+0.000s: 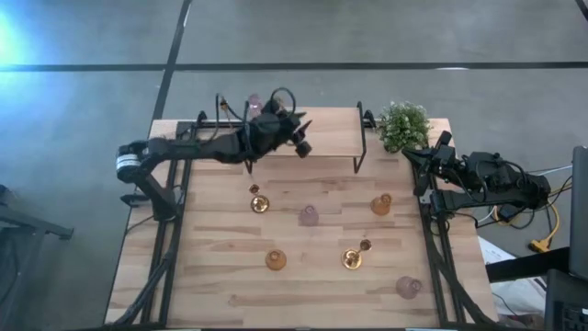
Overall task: Pick & Place candle stick holders
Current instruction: Put the bottom left yellow glass candle holder on the shelf aligned with the other glass candle holder
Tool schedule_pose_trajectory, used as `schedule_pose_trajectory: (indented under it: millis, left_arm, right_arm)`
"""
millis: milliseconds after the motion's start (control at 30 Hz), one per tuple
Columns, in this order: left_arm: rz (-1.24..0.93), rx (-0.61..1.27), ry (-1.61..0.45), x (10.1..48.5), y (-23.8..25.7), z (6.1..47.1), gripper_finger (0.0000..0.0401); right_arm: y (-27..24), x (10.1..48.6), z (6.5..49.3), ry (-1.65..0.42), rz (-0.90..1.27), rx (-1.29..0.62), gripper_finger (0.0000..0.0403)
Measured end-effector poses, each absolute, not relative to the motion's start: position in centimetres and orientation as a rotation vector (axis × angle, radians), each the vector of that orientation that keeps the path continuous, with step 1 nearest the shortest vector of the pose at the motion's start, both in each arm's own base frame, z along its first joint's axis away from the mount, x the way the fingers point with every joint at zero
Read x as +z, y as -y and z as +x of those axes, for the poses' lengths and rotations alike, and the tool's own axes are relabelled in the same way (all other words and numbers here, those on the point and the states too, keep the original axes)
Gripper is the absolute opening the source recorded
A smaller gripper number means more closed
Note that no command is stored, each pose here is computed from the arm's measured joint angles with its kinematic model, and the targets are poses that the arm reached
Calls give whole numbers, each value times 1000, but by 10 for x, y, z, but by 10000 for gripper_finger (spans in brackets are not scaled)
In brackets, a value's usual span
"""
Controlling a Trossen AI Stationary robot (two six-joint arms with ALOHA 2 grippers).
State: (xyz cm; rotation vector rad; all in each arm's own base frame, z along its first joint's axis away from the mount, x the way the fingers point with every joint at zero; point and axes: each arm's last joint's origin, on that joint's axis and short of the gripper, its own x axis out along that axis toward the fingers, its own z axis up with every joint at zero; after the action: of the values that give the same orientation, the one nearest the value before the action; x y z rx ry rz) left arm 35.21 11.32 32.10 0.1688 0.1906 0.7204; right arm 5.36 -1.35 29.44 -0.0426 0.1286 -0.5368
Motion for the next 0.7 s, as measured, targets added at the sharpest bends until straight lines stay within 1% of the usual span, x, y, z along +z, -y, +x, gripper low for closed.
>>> schedule_pose_trajectory:
  millis: [200,267,400,500,700]
  left_arm:
    - [157,652,-133,276,-110,342,30]
    - [153,651,-118,263,-111,336,9]
    - [151,680,-73,250,-118,326,8]
    - [126,715,-75,245,-129,320,4]
    - [91,774,-55,248,-150,316,3]
  right_arm:
    - [13,294,54,-128,-43,-537,8]
    - [13,294,54,-128,-42,-537,8]
    - [13,294,54,-129,-43,-537,8]
    - [13,294,54,-128,-43,-537,8]
    - [13,294,54,-129,-43,-537,8]
